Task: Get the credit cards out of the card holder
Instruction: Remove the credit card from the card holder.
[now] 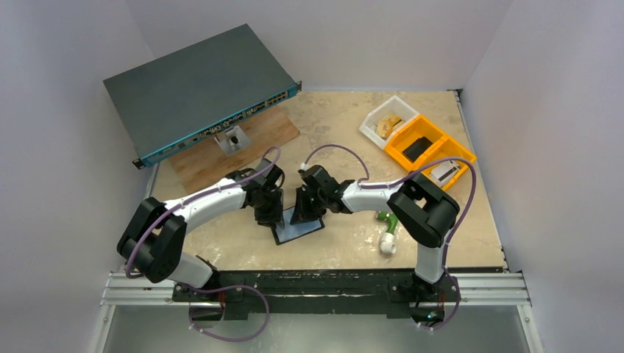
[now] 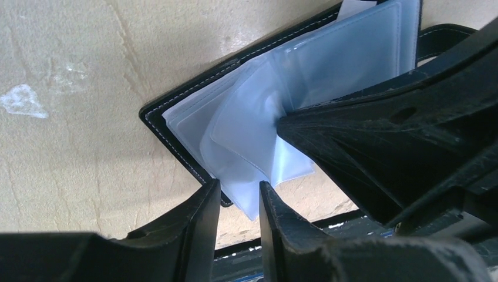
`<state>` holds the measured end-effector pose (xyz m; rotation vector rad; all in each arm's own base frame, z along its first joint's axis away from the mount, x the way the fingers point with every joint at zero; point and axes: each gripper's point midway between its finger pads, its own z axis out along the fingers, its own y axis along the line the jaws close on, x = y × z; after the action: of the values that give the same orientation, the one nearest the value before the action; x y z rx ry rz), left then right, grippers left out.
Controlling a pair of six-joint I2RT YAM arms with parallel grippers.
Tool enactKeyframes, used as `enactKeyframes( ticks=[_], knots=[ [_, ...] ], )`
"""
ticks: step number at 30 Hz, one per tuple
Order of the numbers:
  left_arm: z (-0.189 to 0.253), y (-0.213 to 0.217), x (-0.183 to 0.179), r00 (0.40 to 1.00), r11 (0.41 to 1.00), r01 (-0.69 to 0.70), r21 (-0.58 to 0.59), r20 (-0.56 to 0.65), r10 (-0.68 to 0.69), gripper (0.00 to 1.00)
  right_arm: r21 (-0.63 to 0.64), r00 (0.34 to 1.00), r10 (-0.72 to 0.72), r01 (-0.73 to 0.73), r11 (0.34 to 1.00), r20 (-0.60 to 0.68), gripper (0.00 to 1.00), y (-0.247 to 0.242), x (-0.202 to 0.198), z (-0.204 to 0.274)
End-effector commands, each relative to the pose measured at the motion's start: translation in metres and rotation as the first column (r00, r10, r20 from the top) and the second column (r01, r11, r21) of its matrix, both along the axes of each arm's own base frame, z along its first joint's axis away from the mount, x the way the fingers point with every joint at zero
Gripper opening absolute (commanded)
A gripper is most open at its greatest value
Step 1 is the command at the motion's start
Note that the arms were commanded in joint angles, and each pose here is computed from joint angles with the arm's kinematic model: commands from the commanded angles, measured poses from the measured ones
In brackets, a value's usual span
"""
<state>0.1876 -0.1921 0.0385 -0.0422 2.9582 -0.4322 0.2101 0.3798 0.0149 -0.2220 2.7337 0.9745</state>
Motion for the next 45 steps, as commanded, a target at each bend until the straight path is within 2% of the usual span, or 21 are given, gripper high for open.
enactKeyframes(
  ticks=[1, 4, 11, 17, 22, 26, 32, 39, 45],
  knots=[
    [0.018, -0.014, 0.013, 0.997, 0.997, 0.051, -0.050, 0.062, -0.048, 0.31, -0.135, 0.999, 0.002, -0.007, 0.991, -0.033, 0.00, -0.018, -0.015, -0.035],
    [0.018, -0.015, 0.015, 0.996, 0.997, 0.064, -0.036, 0.062, -0.061, 0.32, -0.131, 0.999, 0.001, -0.005, 0.991, -0.032, 0.00, -0.018, -0.015, -0.032],
    [0.020, -0.030, 0.022, 0.995, 0.993, 0.054, -0.108, 0.084, -0.045, 0.32, -0.112, 0.999, 0.005, -0.009, 0.994, -0.034, 0.00, -0.017, -0.018, -0.026],
    [0.017, -0.037, 0.026, 0.997, 0.990, 0.030, -0.135, 0.079, -0.020, 0.21, -0.049, 0.998, 0.017, -0.019, 0.999, -0.056, 0.00, -0.010, -0.024, -0.012],
    [0.015, -0.037, 0.028, 0.997, 0.991, 0.015, -0.133, 0.079, -0.005, 0.07, -0.019, 0.999, -0.016, 0.016, 1.000, -0.037, 0.00, -0.011, -0.021, 0.005],
    [0.013, -0.035, 0.027, 0.997, 0.993, 0.009, -0.121, 0.075, 0.000, 0.00, 0.007, 0.999, -0.050, 0.050, 0.999, -0.012, 0.09, -0.011, -0.015, 0.022],
    [0.014, -0.032, 0.024, 0.997, 0.993, 0.004, -0.119, 0.072, 0.005, 0.00, 0.045, 0.996, -0.092, 0.091, 0.995, 0.013, 0.23, -0.013, -0.007, 0.044],
    [0.020, -0.040, 0.021, 0.998, 0.986, 0.025, -0.167, 0.065, -0.014, 0.00, 0.018, 0.986, -0.153, 0.152, 0.988, 0.074, 0.28, -0.030, 0.006, 0.061],
    [0.033, -0.060, 0.020, 0.998, 0.962, 0.043, -0.269, 0.058, -0.028, 0.14, 0.002, 0.973, -0.201, 0.202, 0.979, 0.109, 0.29, -0.053, 0.018, 0.069]
  ],
)
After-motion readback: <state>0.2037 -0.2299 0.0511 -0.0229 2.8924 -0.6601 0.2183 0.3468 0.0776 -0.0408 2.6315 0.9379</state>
